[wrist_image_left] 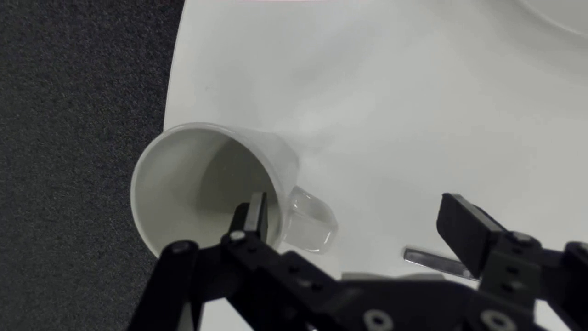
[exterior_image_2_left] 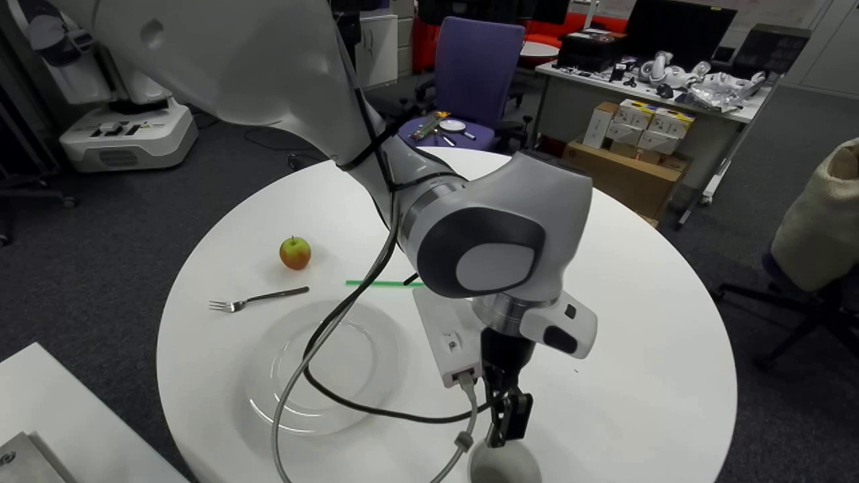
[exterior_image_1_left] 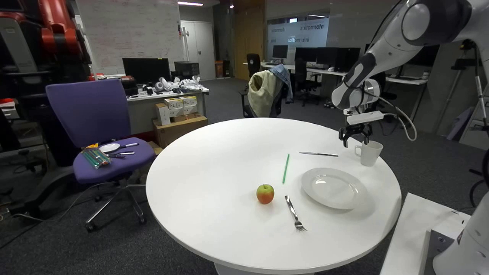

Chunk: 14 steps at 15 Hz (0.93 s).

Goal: Move the mug backwards.

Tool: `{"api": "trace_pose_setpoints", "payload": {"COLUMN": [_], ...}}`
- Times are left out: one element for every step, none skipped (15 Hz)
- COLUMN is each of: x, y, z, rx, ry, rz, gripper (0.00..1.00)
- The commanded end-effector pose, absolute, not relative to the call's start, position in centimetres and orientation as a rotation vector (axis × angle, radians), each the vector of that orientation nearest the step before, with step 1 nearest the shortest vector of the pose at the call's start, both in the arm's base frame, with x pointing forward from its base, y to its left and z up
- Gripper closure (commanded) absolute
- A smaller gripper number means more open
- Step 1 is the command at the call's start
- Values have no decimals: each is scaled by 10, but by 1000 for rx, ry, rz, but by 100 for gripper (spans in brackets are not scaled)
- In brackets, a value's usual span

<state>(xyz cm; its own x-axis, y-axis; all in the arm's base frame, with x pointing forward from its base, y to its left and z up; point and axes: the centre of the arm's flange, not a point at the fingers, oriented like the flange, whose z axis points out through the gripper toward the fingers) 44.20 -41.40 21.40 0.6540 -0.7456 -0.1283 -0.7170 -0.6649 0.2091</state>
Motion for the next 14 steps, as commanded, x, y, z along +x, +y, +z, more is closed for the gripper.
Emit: {"api": "trace_pose_setpoints", "payload": {"x": [447,447,447,447,447,446,445,444,442,440,439,437,436,435], "y": [-419,-419,-420,-421,-422,-423,-424,-426,-427,-430,-432,-434,-435,-436], "z": [221,221,221,221,222,223,223,224,224,226,226,227,227,227], "rx": [2762,2762,2761,2760,2757,2754,2753,2749,2745,2742,2739,2740,2741,2742], "ry": [-1228,-1230,-1232,-1234,-1234,-1234,-1236,-1240,-1244,-1249,-1253,-1262,-1270,-1277], "rz": [-269,-267,-268,-269,-271,-272,-272,-273,-272,-271,-268,-269,-267,-266], "gripper": [0,0,0,0,0,0,0,0,0,0,0,0,0,0]}}
